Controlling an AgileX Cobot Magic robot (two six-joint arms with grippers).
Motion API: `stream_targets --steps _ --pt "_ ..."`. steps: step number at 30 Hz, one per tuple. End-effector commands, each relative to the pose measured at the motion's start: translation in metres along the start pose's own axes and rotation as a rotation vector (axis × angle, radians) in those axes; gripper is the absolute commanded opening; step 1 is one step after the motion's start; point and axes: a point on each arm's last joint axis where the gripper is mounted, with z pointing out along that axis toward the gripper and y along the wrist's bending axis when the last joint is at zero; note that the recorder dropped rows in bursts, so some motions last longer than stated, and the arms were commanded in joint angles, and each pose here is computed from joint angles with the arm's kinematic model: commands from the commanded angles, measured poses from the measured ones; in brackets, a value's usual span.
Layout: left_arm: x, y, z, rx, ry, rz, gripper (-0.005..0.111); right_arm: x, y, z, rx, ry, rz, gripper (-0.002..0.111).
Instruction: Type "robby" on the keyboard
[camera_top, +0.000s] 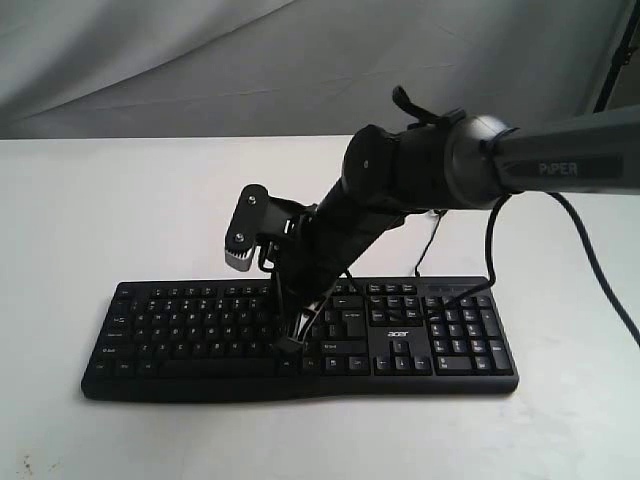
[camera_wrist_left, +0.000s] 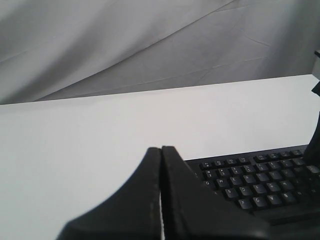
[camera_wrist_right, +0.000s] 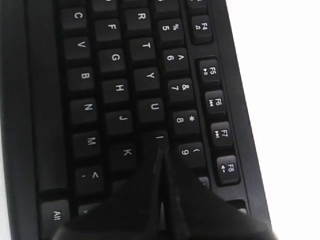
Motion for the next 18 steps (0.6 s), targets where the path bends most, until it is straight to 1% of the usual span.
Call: stream_targets --steps 1,6,8,18 --pt "0.0007 -0.0002 0.0001 0.004 -0.005 0.003 0.0 0.0031 -0.001 -0.0011 -0.008 0.012 -0.009 0.0" --pt "0.0007 -0.0002 0.0001 0.004 -0.005 0.003 0.0 0.0051 -0.0005 0.0026 -0.019 0.019 -0.019 0.0" --pt "0.0007 -0.0002 0.0001 0.004 -0.005 0.003 0.0 0.0063 -0.0025 0.0071 -0.004 0.016 -0.018 0.0" --pt "0.0007 -0.0002 0.0001 0.004 -0.005 0.003 0.0 0.0055 -0.0032 0.0061 0.006 0.011 -0.02 0.0"
